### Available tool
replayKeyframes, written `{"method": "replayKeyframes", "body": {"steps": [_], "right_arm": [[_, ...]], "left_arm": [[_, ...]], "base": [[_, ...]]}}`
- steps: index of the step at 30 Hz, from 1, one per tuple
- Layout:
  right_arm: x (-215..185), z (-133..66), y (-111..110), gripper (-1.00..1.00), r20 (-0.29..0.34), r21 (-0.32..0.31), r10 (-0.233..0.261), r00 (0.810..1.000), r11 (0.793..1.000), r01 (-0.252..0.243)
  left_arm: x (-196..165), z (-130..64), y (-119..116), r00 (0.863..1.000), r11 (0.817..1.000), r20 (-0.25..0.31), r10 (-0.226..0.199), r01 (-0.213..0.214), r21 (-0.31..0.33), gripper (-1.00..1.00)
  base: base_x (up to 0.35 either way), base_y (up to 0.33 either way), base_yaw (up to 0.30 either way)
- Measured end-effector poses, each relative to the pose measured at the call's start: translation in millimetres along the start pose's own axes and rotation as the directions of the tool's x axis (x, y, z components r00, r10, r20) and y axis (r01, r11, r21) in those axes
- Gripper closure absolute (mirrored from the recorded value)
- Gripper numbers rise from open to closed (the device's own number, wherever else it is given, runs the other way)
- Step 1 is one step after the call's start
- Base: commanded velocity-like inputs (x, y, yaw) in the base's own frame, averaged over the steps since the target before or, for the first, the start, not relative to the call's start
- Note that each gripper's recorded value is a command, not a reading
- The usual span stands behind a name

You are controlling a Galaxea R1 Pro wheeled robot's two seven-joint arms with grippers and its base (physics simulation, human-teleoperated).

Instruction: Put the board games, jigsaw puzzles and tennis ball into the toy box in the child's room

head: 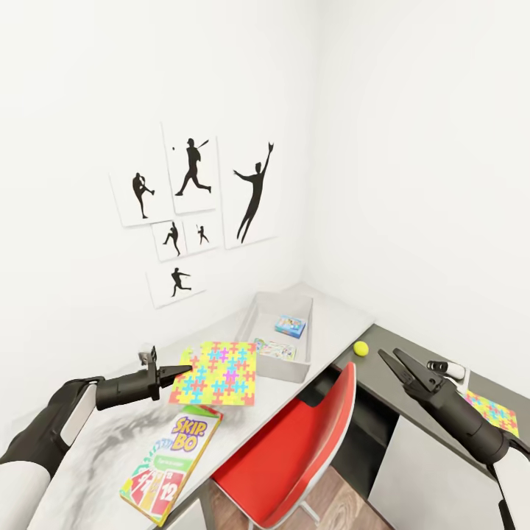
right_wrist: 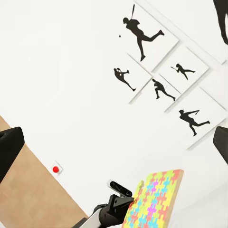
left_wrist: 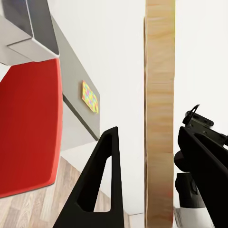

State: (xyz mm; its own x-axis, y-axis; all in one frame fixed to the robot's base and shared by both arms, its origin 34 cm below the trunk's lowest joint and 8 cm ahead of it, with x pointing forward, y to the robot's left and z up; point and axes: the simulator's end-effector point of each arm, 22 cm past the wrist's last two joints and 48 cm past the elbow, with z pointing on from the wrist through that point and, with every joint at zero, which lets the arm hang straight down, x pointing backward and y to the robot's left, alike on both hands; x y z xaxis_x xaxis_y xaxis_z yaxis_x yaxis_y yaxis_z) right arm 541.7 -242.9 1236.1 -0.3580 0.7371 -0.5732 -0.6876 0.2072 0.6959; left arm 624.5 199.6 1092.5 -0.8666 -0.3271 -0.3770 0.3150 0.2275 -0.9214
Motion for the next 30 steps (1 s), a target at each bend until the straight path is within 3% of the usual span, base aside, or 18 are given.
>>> {"method": "replayKeyframes", "body": {"steps": [10, 18, 20, 24, 25, 28, 30], "right_arm": [[0, 0.0, 0, -1.0, 0.0, 0.001, -0.001, 1.0, 1.0, 0.001], [5, -1.3, -12, -1.0, -0.026, 0.05, -0.017, 1.0, 0.999, 0.018], [7, -1.5, -17, -1.0, -0.032, 0.071, -0.02, 0.999, 0.997, 0.022], [7, -2.9, -26, -1.0, -0.036, 0.112, -0.023, 0.999, 0.993, 0.027], [6, -4.0, -28, -1.0, -0.035, 0.123, -0.023, 0.999, 0.992, 0.027], [-5, -12.4, -32, -1.0, -0.009, 0.146, -0.036, 0.999, 0.989, 0.036], [-13, -19.3, -34, -1.0, 0.012, 0.162, -0.045, 0.999, 0.986, 0.043]], "left_arm": [[0, -0.2, 0, 1.0, 1.0, 0.0, -0.004, 0.004, 0.002, 1.0], [-1, 4.1, -6, 1.0, 1.0, -0.008, 0.013, -0.013, 0.007, 1.0], [-4, 9.4, -16, 0.999, 0.999, -0.011, 0.031, -0.031, 0.02, 1.0], [-35, 24.8, -66, 0.988, 0.985, -0.002, 0.153, -0.152, 0.076, 1.0], [-45, 37.8, -87, 0.981, 0.976, -0.003, 0.193, -0.191, 0.105, 1.0], [-56, 68.3, -113, 0.975, 0.966, -0.026, 0.223, -0.217, 0.142, 1.0], [-67, 84.3, -118, 0.974, 0.968, -0.04, 0.223, -0.216, 0.126, 1.0]], "base": [[0.006, -0.006, 0.0], [0.0, 0.0, 0.0], [0.0, 0.0, 0.0], [0.0, 0.0, 0.0], [0.0, 0.0, 0.0], [0.0, 0.0, 0.0], [0.0, 0.0, 0.0]]}}
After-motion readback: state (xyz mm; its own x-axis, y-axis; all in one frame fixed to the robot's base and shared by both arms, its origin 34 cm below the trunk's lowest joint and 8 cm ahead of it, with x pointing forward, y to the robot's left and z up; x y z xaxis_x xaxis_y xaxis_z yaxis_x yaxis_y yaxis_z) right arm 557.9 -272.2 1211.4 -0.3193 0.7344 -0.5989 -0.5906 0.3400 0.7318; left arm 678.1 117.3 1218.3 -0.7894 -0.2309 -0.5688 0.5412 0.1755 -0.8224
